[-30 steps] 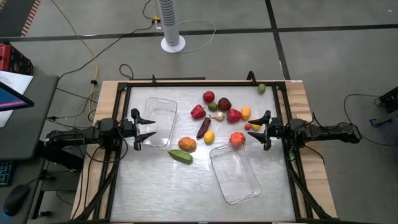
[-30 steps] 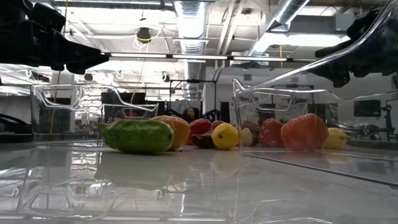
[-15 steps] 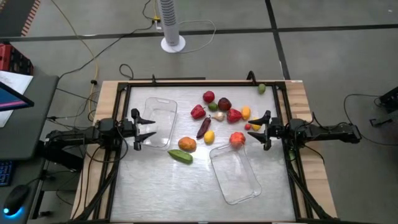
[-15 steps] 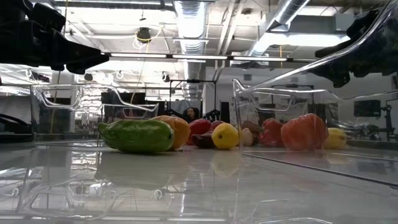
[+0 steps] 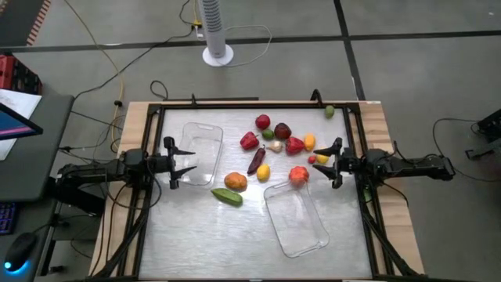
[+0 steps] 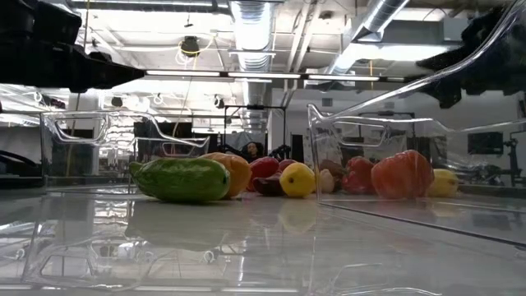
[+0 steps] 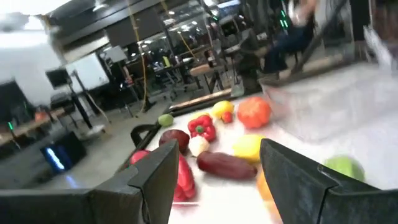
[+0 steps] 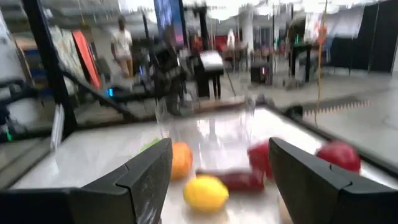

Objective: Sort produce into baskets
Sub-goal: Put the left red bell pepper into the left transparent bin

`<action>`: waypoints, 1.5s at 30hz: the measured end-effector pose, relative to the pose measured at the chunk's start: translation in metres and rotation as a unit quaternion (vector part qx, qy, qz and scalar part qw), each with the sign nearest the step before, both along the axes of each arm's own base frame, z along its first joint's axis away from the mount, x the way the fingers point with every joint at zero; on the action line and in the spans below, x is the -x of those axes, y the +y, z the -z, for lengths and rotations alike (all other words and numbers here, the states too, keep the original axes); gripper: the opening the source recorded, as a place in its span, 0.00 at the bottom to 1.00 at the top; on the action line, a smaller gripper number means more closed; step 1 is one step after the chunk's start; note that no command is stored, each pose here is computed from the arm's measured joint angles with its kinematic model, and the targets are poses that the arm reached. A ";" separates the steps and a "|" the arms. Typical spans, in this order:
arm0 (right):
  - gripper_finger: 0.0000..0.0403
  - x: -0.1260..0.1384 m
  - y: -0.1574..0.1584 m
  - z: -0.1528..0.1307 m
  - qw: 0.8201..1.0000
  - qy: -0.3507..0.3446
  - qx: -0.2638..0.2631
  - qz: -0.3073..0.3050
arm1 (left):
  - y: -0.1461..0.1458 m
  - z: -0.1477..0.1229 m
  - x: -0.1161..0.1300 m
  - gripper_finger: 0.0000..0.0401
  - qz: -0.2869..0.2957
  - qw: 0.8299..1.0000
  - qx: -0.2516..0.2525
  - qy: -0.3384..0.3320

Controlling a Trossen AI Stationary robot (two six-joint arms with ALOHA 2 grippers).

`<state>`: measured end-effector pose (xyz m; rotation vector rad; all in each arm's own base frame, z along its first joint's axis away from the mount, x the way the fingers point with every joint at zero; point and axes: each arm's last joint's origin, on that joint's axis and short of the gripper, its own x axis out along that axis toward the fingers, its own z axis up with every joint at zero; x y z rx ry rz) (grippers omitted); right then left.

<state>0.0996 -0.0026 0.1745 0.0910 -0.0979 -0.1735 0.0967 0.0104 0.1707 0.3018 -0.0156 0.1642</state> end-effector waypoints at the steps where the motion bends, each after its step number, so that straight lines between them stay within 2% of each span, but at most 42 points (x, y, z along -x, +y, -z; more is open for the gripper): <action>1: 0.72 0.000 0.000 -0.002 1.000 -0.013 -0.001 0.000 | 0.000 -0.001 0.000 0.53 0.001 0.999 0.036 -0.013; 3: 0.72 0.001 0.000 -0.005 1.000 -0.029 -0.001 0.000 | 0.000 -0.002 0.000 0.53 0.011 0.991 0.131 -0.033; 5: 0.72 0.001 0.000 -0.008 0.999 -0.042 -0.001 0.002 | 0.000 -0.003 0.000 0.53 0.020 0.973 0.225 -0.048; 7: 0.72 0.001 -0.001 -0.009 0.999 -0.047 -0.001 0.003 | 0.000 -0.002 0.000 0.53 0.010 0.957 0.284 -0.060; 10: 0.72 0.001 -0.001 -0.010 0.999 -0.052 -0.001 0.004 | 0.002 -0.002 0.001 0.53 -0.023 0.944 0.319 -0.077; 15: 0.72 0.001 -0.001 -0.010 0.999 -0.052 -0.001 0.004 | 0.006 -0.002 0.002 0.53 -0.078 0.940 0.319 -0.095; 19: 0.72 0.001 -0.001 -0.011 0.999 -0.050 -0.001 0.010 | 0.007 -0.005 0.002 0.53 -0.088 0.917 0.366 -0.130; 24: 0.72 -0.002 -0.006 -0.027 0.999 0.003 -0.001 0.045 | 0.004 -0.031 0.007 0.53 0.004 0.912 0.340 -0.228; 27: 0.72 -0.011 -0.010 -0.038 0.997 0.056 0.000 0.061 | 0.003 -0.044 0.010 0.53 0.011 0.913 0.326 -0.244; 31: 0.72 -0.035 -0.017 -0.054 0.990 0.122 0.011 0.064 | 0.003 -0.060 0.005 0.53 0.012 0.923 0.315 -0.222; 34: 0.72 -0.062 -0.025 -0.067 0.983 0.175 0.019 0.051 | 0.004 -0.082 -0.005 0.53 0.001 0.935 0.292 -0.202; 38: 0.72 -0.100 -0.043 -0.082 0.966 0.250 0.017 0.063 | 0.007 -0.118 -0.023 0.53 -0.044 0.953 0.237 -0.183; 41: 0.72 -0.128 -0.057 -0.088 0.951 0.300 0.021 0.068 | 0.009 -0.149 -0.034 0.53 -0.070 0.965 0.177 -0.179; 45: 0.74 -0.160 -0.072 -0.089 0.930 0.360 0.035 0.063 | 0.007 -0.167 -0.047 0.53 -0.037 0.984 0.117 -0.128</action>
